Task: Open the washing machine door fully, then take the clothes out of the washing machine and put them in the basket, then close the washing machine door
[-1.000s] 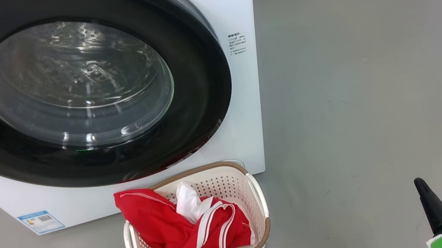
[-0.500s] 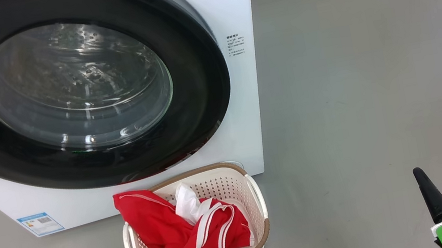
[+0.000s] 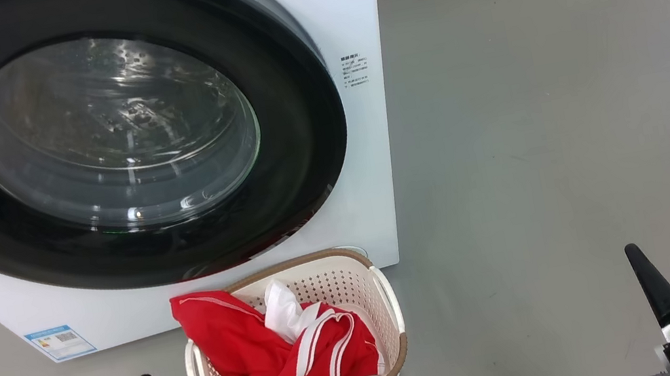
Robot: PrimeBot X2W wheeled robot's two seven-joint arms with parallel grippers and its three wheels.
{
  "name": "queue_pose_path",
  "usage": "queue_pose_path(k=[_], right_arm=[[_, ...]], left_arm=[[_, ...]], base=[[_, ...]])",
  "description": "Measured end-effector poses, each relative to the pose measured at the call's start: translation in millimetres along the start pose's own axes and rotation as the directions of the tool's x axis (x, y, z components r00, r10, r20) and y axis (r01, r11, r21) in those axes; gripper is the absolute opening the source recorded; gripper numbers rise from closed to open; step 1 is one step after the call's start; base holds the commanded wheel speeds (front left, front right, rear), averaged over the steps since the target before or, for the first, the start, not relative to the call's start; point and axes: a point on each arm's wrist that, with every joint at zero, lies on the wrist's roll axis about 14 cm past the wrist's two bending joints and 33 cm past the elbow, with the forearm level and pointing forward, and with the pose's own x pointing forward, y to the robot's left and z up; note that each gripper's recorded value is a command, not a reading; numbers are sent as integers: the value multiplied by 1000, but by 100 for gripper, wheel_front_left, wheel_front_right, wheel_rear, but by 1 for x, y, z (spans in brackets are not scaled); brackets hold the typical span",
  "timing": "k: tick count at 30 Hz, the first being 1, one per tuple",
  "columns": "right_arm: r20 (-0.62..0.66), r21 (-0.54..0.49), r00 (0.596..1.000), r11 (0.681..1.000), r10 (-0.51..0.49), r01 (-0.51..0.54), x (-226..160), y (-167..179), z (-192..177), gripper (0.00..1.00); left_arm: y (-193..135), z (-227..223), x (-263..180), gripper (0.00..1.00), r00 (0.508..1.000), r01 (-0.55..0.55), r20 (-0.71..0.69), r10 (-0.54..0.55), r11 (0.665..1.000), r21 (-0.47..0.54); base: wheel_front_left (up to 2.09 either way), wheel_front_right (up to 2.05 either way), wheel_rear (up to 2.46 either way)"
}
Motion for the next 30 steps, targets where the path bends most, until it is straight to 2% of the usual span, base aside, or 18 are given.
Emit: queue_pose_path(k=[15,30], right_arm=[[-5,133,1000,991,27,-27,4,9,3,0],[-1,267,997,961,79,-76,11,25,10,0]], left_arm=[[-8,-2,4,0,1000,24,-15,-27,990,-141],[-21,-3,9,0,997,61,-25,-71,951,-303]], base=[[0,0,0],[0,0,0]])
